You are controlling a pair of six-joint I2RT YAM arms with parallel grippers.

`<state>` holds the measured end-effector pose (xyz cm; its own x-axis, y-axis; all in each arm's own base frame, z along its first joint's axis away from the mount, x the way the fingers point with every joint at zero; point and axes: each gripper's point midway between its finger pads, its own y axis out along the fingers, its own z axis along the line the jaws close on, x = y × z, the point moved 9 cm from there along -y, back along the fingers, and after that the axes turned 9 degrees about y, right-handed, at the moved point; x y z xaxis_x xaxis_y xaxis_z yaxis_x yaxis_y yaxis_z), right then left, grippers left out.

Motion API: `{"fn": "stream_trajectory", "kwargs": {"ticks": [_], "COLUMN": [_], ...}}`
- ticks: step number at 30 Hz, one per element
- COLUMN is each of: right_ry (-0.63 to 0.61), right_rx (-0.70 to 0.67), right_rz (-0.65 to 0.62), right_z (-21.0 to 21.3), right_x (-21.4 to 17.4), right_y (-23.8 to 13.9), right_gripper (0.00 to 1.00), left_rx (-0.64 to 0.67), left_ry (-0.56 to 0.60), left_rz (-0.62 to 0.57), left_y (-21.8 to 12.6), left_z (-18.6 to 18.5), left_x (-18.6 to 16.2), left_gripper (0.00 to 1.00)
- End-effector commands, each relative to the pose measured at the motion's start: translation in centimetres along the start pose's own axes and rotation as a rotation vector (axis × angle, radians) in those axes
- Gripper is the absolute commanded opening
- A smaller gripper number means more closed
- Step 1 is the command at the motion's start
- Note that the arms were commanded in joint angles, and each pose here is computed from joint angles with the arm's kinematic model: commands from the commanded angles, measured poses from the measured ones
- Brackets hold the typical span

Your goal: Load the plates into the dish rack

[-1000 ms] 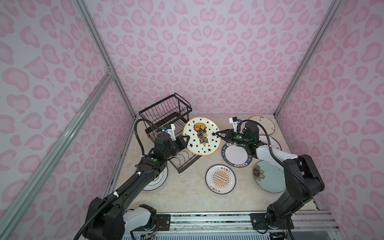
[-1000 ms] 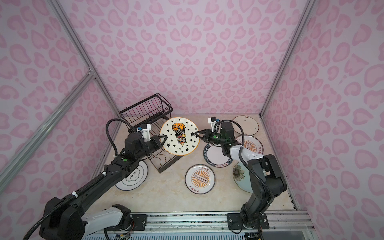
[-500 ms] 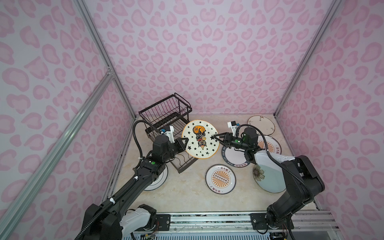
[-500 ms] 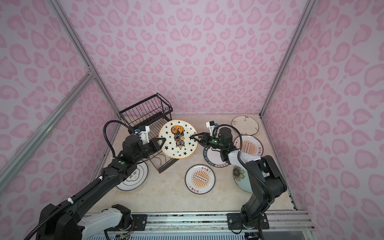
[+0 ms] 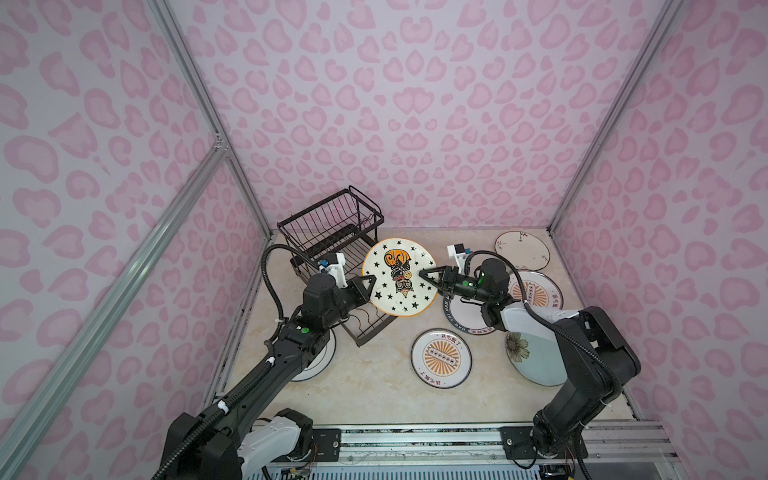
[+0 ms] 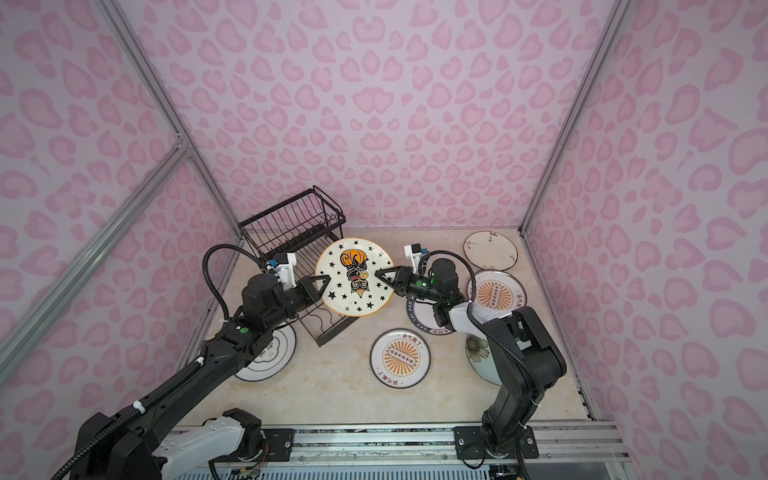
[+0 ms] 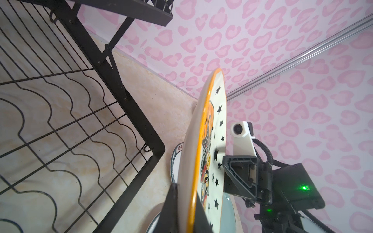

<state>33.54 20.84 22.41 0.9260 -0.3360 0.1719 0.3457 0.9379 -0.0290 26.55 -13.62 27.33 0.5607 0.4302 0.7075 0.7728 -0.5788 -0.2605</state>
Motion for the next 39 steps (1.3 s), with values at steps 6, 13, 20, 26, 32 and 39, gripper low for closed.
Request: {"fn": "stream_trajectory", "kwargs": {"ticks": [6,13,20,26,32,39], "right_ry": [-0.079,-0.082,-0.089,-0.103,-0.122,-0.134], "right_rx": [0.095,0.097,0.101,0.105,0.1,0.088], "right_rz": [0.041,0.049,0.055,0.058,0.052,0.019], "right_z": [2.0,2.2,2.4,2.9,3.4,3.8], "right_x": [-0.3,-0.3,-0.2,-0.2,-0.1,0.6], "right_y": [0.7,0.7,0.7,0.7,0.3,-0.6], "right_gripper": [0.28,0.21,0.06,0.0,0.0,0.0], "left_rx": [-0.021,-0.01,0.0,-0.006,0.002,0.037], "left_ry": [0.036,0.043,0.045,0.043,0.045,0.055], "left_rz": [-0.079,-0.082,-0.06,-0.02,-0.018,-0.02], "left_y": [0.0,-0.3,-0.1,0.7,0.8,0.3], "left_z": [-0.2,-0.2,-0.3,-0.3,-0.3,-0.3], "left_x": [0.7,0.7,0.8,0.7,0.8,0.9], "left_gripper": [0.04,0.04,0.04,0.12,0.48,0.58]}}
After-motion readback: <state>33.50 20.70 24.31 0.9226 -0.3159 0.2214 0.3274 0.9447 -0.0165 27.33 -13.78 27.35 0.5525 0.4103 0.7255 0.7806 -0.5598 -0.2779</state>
